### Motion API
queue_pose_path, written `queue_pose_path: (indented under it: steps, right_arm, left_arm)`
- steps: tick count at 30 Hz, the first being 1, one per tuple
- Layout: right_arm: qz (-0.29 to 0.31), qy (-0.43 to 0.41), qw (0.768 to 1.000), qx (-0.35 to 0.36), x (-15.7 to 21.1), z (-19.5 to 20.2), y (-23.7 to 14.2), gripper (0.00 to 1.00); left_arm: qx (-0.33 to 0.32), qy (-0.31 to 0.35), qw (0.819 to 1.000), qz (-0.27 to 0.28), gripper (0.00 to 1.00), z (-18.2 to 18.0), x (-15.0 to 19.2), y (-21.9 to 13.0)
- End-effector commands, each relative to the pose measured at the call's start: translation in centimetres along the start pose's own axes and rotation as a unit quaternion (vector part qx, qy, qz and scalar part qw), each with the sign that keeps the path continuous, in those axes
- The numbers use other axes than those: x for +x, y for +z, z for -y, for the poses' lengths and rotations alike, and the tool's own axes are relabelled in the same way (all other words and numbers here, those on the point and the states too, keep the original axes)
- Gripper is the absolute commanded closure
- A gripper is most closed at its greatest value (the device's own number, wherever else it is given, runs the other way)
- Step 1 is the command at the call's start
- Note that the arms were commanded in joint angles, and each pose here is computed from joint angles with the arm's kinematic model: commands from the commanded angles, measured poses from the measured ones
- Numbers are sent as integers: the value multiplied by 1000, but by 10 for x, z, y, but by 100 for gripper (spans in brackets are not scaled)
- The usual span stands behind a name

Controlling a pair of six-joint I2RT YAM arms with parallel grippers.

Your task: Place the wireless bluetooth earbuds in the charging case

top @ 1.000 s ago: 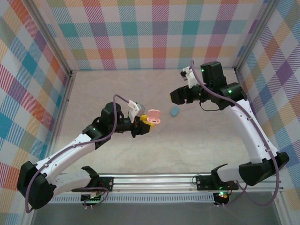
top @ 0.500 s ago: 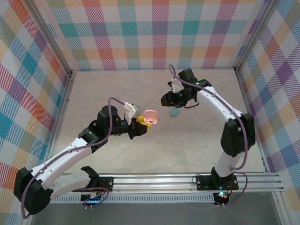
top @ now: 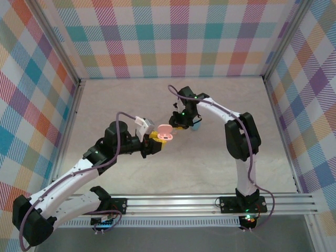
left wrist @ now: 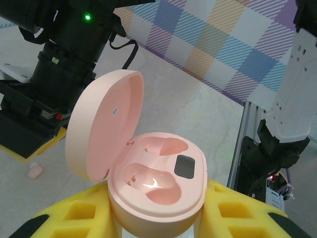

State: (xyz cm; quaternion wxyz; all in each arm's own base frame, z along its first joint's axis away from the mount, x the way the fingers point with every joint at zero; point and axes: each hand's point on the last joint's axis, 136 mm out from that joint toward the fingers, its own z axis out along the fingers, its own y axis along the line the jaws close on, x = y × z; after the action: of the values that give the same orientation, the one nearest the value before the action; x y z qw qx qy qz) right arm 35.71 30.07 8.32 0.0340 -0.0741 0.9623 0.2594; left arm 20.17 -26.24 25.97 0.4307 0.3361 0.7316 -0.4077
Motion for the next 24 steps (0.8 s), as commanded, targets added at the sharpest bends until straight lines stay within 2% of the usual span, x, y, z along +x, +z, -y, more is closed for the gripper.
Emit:
queue_pose_path:
  steps: [1,5,12,16,24]
  right_arm:
    - [13,22,999,35,0,9,8,68]
    - [16,-56,998,34,-6,-3,18,68]
    - [-59,-153,986,4,-6,-15,35,61]
    - [-97,-151,984,14,-2,-2,45,60]
    - [-105,-142,984,17,3,13,44,54]
  left_arm:
    - [-7,4,1000,0,71,-2,2,-4]
    - [-7,7,1000,-3,71,-2,3,-4]
    - [-8,6,1000,-7,71,-3,8,-3]
    - [-11,5,1000,-7,71,-4,9,-4]
    - [-16,6,1000,-10,71,-4,12,-7]
